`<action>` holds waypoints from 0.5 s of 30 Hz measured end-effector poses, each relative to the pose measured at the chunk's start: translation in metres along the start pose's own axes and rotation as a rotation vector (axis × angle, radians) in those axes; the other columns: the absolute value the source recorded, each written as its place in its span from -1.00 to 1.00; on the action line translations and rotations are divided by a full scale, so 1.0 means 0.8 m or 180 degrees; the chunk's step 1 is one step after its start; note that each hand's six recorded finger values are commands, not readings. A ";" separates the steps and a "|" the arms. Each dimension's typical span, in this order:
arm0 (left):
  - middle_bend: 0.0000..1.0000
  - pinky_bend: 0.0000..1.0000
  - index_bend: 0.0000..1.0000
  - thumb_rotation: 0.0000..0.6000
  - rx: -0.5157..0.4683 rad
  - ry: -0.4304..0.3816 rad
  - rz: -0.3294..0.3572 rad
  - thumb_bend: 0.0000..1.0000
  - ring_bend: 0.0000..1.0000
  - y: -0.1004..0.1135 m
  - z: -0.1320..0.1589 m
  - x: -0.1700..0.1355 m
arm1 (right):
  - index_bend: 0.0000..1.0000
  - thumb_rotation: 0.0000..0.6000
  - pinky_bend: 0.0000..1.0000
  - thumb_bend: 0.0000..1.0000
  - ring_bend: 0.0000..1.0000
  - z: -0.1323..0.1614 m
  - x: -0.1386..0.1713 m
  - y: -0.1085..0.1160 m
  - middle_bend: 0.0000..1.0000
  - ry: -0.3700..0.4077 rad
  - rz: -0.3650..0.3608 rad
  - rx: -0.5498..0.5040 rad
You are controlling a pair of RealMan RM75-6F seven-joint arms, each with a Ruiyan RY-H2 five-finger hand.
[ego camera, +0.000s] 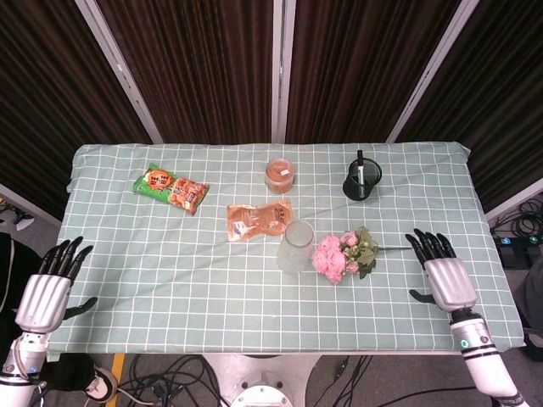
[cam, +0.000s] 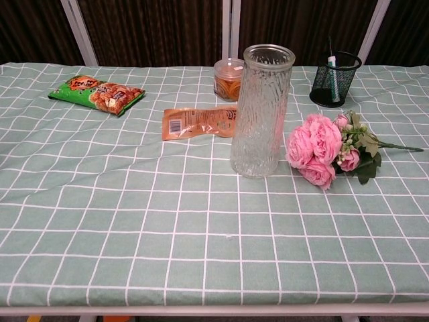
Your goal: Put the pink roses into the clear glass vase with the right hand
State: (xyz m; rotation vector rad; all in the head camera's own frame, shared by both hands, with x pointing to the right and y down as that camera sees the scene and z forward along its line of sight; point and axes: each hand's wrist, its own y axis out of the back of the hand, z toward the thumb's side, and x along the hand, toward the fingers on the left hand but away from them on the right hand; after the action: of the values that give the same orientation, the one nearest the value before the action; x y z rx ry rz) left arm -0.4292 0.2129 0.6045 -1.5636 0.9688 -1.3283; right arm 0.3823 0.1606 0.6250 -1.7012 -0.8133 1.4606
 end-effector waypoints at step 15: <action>-1.00 -0.75 -0.78 1.00 -0.0045 -0.0023 -0.0015 -1.00 -1.00 -0.001 -0.002 -0.001 | -1.00 1.00 -1.00 -1.00 -1.00 0.073 -0.072 -0.014 -1.00 0.0352 0.0475 0.0057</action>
State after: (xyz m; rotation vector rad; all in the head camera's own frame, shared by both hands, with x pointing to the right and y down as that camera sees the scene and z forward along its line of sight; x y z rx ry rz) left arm -0.4308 0.2136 0.6053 -1.5813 0.9727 -1.3207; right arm 0.3158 0.1256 0.6599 -1.8445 -0.6236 1.4524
